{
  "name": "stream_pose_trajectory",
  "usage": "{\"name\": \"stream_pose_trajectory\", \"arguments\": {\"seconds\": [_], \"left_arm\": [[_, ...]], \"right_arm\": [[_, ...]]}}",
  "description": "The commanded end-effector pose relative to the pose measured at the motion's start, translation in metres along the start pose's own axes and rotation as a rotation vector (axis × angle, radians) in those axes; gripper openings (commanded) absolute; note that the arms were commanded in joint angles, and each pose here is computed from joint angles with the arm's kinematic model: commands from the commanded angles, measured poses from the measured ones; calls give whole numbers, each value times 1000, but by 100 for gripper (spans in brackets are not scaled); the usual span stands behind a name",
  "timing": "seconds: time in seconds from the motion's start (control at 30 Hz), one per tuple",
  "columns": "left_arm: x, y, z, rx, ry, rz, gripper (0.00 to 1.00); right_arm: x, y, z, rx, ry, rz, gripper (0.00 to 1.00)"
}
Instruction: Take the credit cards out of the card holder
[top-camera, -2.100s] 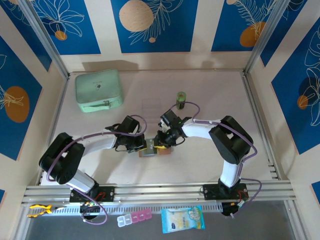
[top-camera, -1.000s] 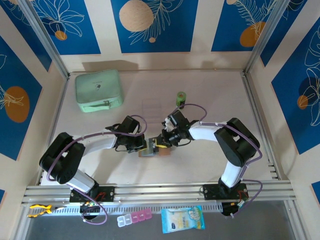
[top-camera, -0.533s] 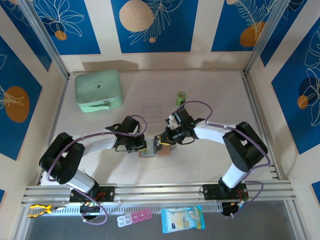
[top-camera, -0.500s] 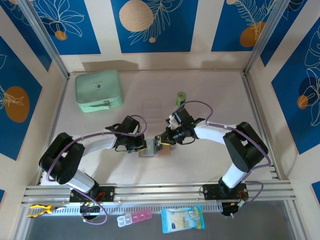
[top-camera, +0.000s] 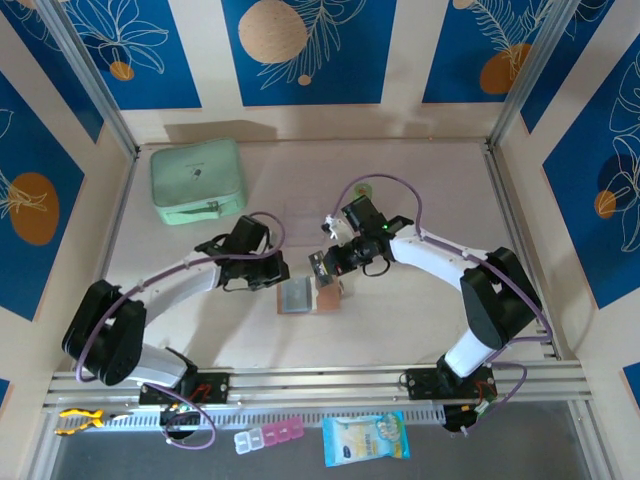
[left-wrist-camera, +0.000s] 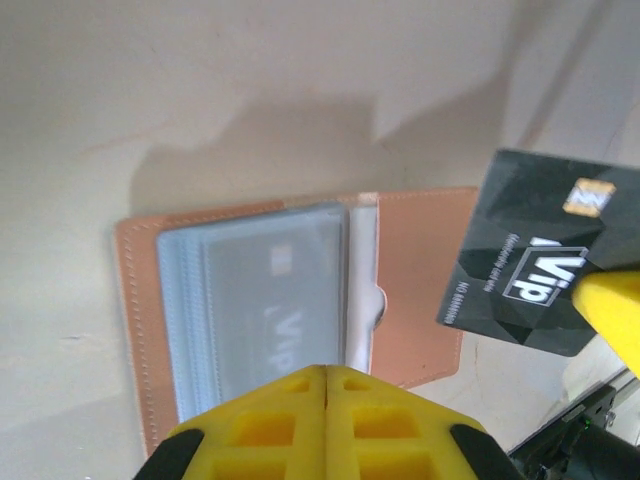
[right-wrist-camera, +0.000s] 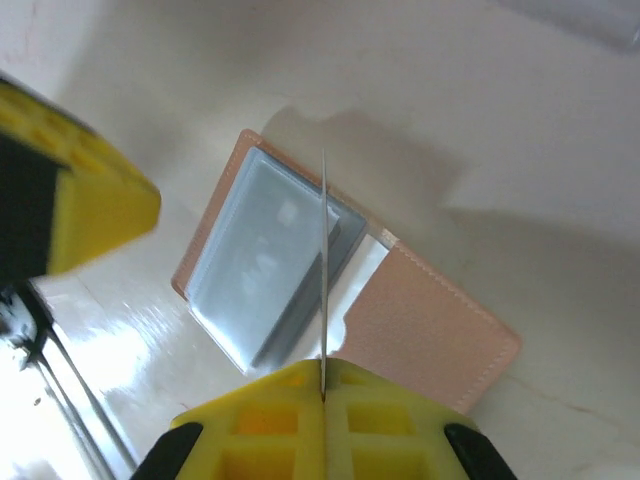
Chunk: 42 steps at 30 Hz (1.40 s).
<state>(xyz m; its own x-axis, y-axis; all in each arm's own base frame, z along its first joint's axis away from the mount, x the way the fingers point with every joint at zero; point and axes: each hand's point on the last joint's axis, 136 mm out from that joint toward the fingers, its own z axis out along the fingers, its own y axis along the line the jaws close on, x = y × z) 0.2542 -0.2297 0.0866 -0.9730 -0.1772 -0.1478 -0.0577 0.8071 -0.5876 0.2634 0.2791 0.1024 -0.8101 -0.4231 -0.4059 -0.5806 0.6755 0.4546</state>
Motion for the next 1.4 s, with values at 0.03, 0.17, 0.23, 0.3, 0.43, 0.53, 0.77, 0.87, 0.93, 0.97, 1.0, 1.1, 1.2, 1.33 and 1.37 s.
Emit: {"name": "stream_pose_trajectory", "arguments": {"seconds": [0.03, 0.17, 0.23, 0.3, 0.43, 0.53, 0.77, 0.87, 0.93, 0.97, 1.0, 1.1, 1.2, 1.33, 1.37], "left_arm": [[-15, 1, -21, -1, -30, -3, 7], [-27, 8, -33, -21, -57, -10, 7], [-31, 11, -36, -26, -64, -15, 7], [-33, 13, -39, -26, -69, -24, 7], [-38, 18, -43, -30, -80, -42, 8], [-40, 22, -47, -39, -86, -48, 8], [-42, 30, -50, -50, -95, -74, 8], [-44, 30, -49, -49, -93, -83, 8], [-46, 31, -49, -50, -92, -88, 8], [-46, 32, -48, -52, -90, -91, 8], [-47, 31, -48, -52, -89, -91, 8], [-49, 32, -48, -57, -87, -93, 8], [-50, 32, -49, -60, -85, -92, 8], [-49, 35, -51, -69, -85, -96, 8], [-49, 36, -51, -69, -87, -96, 8]], "right_arm": [[-9, -4, -13, 73, 62, -374, 0], [-22, -15, -17, 129, 143, -524, 0], [-27, -18, -16, 129, 178, -589, 0], [-36, -21, -14, 131, 199, -652, 0], [-58, -28, -13, 130, 207, -706, 0], [-75, -31, -10, 115, 187, -724, 0], [-106, -36, 0, 78, 158, -761, 0], [-117, -40, 3, 77, 147, -771, 0], [-124, -41, 4, 70, 136, -773, 0], [-126, -41, 4, 59, 133, -774, 0], [-128, -41, 5, 50, 130, -775, 0], [-133, -45, 10, 45, 125, -783, 0], [-133, -44, 15, 7, 135, -788, 0], [-129, -42, 21, -34, 149, -794, 0], [-129, -43, 22, -33, 152, -799, 0]]}}
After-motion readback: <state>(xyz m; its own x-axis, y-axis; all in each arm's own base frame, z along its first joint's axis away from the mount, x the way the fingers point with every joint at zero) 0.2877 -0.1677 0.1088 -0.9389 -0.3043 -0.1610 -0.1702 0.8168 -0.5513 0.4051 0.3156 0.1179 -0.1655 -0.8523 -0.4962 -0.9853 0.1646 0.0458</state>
